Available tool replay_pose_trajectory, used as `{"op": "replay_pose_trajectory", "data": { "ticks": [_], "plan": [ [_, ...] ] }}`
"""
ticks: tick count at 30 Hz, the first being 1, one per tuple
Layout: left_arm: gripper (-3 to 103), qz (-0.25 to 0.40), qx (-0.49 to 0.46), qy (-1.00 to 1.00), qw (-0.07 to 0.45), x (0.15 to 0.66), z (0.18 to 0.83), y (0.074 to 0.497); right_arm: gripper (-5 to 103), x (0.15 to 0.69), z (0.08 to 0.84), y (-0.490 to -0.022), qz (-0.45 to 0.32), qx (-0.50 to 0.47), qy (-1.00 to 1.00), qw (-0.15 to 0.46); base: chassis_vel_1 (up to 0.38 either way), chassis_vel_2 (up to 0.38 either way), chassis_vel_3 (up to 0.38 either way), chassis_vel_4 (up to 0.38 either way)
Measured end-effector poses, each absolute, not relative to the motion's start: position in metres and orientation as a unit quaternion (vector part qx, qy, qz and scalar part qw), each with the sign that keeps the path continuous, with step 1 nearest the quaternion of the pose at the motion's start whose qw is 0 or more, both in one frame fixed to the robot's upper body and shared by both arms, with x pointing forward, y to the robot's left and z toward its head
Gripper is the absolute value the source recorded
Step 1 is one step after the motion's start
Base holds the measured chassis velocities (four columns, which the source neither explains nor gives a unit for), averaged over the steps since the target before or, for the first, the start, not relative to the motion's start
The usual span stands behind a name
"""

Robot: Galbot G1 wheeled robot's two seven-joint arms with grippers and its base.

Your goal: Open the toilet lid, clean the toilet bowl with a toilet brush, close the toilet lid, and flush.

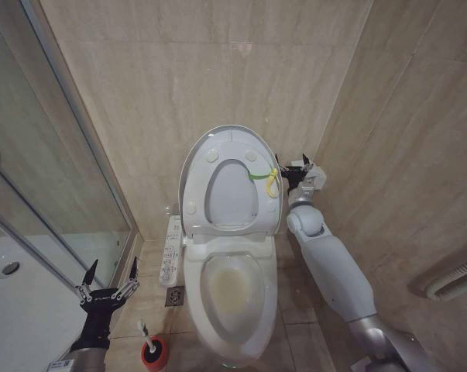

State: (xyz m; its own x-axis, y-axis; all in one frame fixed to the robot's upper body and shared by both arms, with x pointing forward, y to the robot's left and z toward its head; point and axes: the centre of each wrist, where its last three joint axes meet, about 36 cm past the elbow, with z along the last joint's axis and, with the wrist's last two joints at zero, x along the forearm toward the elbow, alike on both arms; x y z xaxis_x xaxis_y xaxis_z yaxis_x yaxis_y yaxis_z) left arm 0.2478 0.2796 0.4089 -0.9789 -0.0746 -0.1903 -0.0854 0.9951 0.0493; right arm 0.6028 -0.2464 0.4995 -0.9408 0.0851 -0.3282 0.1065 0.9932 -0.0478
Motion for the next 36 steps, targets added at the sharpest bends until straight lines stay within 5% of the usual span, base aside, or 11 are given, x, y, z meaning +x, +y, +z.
{"op": "replay_pose_trajectory", "data": {
  "ticks": [36],
  "plan": [
    [96,0.029,-0.04,0.994,0.095,0.248,0.409,0.28,100,0.491,0.439,-0.287,-0.065,-0.005,0.988,0.138,0.0,0.0,0.0,0.0]
  ]
}}
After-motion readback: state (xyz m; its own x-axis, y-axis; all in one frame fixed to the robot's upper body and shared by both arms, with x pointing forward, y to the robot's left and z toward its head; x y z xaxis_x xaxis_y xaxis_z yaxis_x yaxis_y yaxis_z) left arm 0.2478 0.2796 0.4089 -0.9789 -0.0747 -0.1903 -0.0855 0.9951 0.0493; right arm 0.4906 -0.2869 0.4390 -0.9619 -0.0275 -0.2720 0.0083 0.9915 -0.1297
